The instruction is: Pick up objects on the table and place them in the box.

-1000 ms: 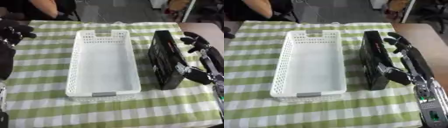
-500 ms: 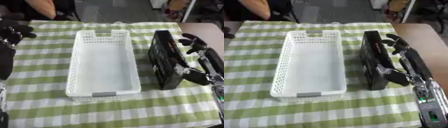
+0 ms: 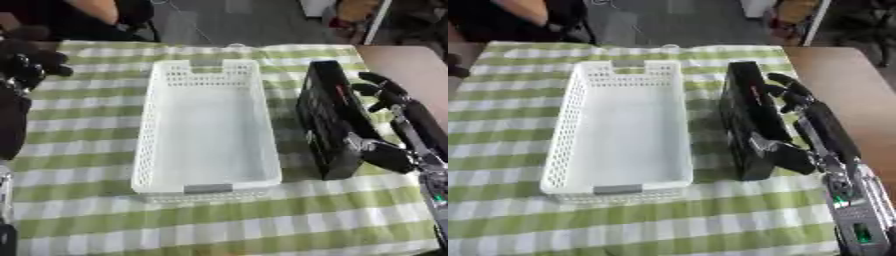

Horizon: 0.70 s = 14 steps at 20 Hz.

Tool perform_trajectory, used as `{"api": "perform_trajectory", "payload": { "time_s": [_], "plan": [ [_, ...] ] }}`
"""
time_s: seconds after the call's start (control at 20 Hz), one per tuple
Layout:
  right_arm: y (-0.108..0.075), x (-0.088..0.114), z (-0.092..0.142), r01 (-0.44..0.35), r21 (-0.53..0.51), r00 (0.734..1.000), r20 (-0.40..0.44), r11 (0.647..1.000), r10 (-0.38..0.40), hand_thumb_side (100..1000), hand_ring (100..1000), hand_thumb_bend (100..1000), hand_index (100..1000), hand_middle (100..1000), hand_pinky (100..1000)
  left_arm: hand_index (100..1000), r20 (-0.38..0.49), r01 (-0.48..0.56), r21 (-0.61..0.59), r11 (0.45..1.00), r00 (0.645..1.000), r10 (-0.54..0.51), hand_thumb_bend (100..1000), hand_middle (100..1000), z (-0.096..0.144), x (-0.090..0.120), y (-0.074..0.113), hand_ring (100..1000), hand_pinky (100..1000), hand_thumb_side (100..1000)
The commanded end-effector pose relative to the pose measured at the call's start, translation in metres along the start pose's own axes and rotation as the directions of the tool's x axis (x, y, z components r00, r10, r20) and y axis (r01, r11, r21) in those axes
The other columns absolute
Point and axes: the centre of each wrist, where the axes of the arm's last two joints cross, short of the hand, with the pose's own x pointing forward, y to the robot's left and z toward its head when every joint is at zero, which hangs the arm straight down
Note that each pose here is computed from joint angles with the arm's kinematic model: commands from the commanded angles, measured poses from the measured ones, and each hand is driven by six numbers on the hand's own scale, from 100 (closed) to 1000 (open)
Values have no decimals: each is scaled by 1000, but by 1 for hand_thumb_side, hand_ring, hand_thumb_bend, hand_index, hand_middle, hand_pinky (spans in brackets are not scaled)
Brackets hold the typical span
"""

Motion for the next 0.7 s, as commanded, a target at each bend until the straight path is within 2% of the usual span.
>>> {"api": "perform_trajectory", "payload": {
  "time_s": [0.05, 0.7],
  "plan": [
    [-3, 1, -1, -13, -2, 1000, 9, 1000, 13, 682, 820, 389, 894, 949, 640, 733, 30, 5, -13, 1000, 1000, -5, 509, 798, -5, 6, 0, 662, 659, 813],
    [3, -2, 0, -17, 26, 1000, 4, 1000, 17, 683, 823, 380, 896, 950, 638, 732, 30, 6, -13, 1000, 1000, -5, 509, 798, -5, 6, 0, 662, 659, 813]
  ]
}}
